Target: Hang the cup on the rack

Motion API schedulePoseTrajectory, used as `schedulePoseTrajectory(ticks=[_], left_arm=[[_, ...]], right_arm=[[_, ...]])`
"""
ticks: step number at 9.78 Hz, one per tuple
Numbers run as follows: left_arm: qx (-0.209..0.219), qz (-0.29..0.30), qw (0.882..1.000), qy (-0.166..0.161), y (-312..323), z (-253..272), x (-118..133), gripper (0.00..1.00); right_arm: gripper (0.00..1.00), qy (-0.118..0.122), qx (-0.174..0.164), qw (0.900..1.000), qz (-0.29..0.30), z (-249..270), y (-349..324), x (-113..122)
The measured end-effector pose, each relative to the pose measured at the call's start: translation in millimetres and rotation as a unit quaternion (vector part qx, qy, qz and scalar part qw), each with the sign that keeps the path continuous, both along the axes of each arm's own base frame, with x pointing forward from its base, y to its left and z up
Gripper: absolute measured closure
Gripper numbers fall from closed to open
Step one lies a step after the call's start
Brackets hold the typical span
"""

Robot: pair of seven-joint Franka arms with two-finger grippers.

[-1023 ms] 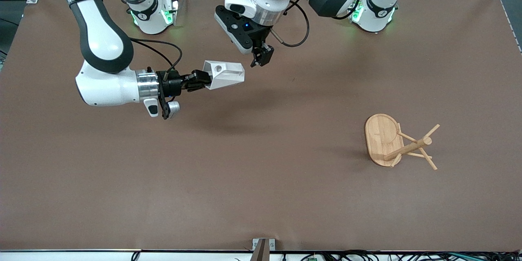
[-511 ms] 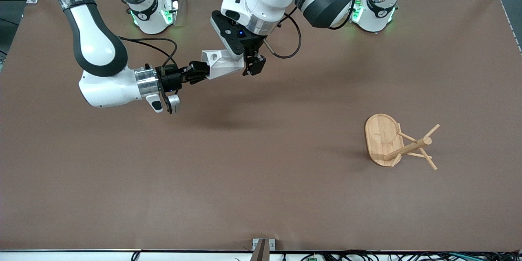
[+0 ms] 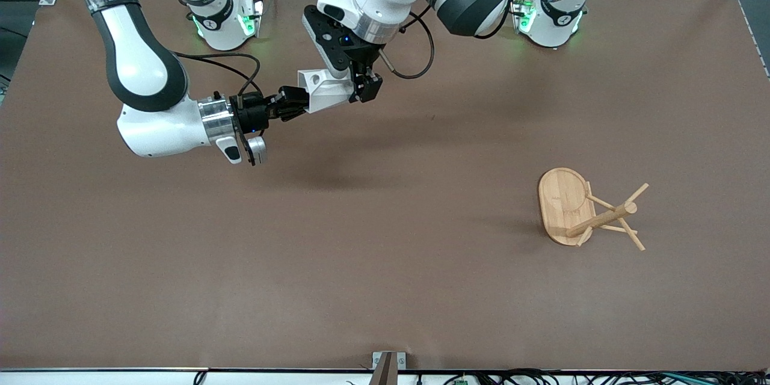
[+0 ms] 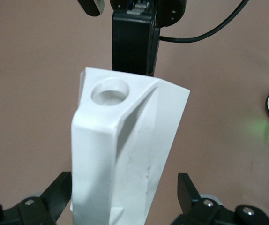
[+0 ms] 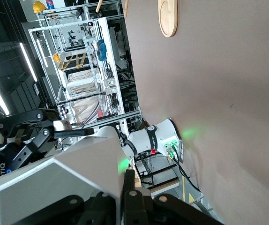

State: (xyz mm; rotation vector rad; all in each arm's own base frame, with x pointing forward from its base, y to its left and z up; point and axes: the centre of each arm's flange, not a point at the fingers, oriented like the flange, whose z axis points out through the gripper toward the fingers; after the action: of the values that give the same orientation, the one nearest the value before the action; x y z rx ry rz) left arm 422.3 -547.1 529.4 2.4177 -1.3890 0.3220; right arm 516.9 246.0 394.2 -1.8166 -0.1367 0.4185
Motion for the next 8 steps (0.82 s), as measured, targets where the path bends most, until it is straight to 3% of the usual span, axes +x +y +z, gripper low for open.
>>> schedulePoseTrajectory(ticks=[3, 7, 8], left_arm=[[0.002, -0.005, 1.000, 0.000, -0.3, -4.2, 1.6, 0.26], [0.002, -0.007, 1.000, 0.000, -0.7, -4.5, 1.1, 0.26], [0.003, -0.007, 1.000, 0.000, -1.0, -5.3, 0.9, 0.26]], right_arm=[[0.95, -0.003, 0.002, 1.000, 0.002, -0.5, -0.8, -0.9], [0.93, -0.004, 0.003, 1.000, 0.002, -0.6, -1.1, -1.1], [0.82, -0.004, 0.003, 1.000, 0.002, 0.0, -1.0, -1.2]])
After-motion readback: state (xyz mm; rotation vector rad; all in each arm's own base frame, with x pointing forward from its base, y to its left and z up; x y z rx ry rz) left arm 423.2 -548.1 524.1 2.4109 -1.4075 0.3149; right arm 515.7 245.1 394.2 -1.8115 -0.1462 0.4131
